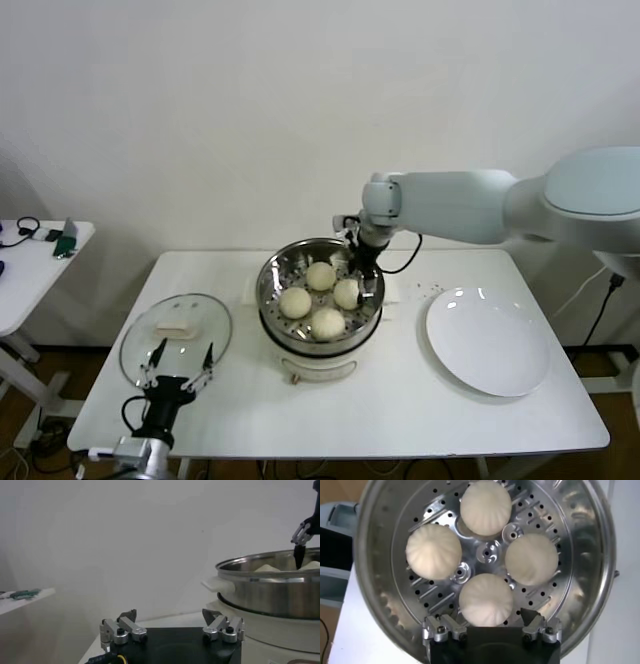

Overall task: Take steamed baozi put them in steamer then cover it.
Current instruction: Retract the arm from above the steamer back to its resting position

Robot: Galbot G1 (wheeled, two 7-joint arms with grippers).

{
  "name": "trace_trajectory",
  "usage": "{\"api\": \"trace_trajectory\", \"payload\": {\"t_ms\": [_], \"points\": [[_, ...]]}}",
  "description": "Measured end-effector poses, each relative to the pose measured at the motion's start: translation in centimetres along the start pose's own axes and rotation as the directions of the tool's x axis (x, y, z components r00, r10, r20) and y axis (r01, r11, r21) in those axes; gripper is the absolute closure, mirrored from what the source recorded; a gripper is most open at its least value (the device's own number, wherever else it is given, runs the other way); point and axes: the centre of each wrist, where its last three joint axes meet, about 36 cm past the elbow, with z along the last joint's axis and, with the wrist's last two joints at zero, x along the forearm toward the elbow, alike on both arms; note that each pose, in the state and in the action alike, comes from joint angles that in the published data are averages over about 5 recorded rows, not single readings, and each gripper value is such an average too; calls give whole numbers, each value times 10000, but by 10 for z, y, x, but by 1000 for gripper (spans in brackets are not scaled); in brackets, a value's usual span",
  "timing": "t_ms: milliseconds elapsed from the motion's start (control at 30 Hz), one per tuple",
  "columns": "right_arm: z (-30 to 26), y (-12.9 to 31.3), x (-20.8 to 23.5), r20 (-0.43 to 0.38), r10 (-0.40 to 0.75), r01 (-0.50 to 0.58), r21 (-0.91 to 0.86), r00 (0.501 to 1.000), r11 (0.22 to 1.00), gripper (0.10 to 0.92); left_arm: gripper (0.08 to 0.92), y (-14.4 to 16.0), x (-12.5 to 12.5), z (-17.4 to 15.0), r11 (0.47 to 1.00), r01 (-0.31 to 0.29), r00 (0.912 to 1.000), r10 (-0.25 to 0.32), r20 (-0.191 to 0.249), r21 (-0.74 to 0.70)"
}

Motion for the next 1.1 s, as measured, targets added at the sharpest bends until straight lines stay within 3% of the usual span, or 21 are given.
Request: {"api": "trace_trajectory", "payload": {"t_ms": [300, 533, 700, 867, 1100], "points": [[33, 6, 39, 1305, 1037, -1000, -345, 9860, 9944, 200, 177, 4, 2, 0, 9999, -17, 10000, 17, 8, -155], [81, 30, 53, 3001, 2767, -2649, -802, 9129, 9609, 199, 177, 7, 5, -4, 9996, -117, 9997, 123, 200, -274], [118, 59, 42, 4286, 4113, -3744, -1718, 8044, 9112, 200, 177, 10, 7, -8, 9991, -91, 9995, 104, 309, -412], [148, 93, 17, 5321, 5326, -4374, -3056, 6582, 8458, 200, 177, 11, 8, -12, 9979, -121, 9987, 152, 478, -637], [175, 142, -26, 5974, 6659, -4334, -5066, 4468, 7453, 200, 177, 6, 13, -18, 9942, -223, 9980, 283, 562, -1054]]}}
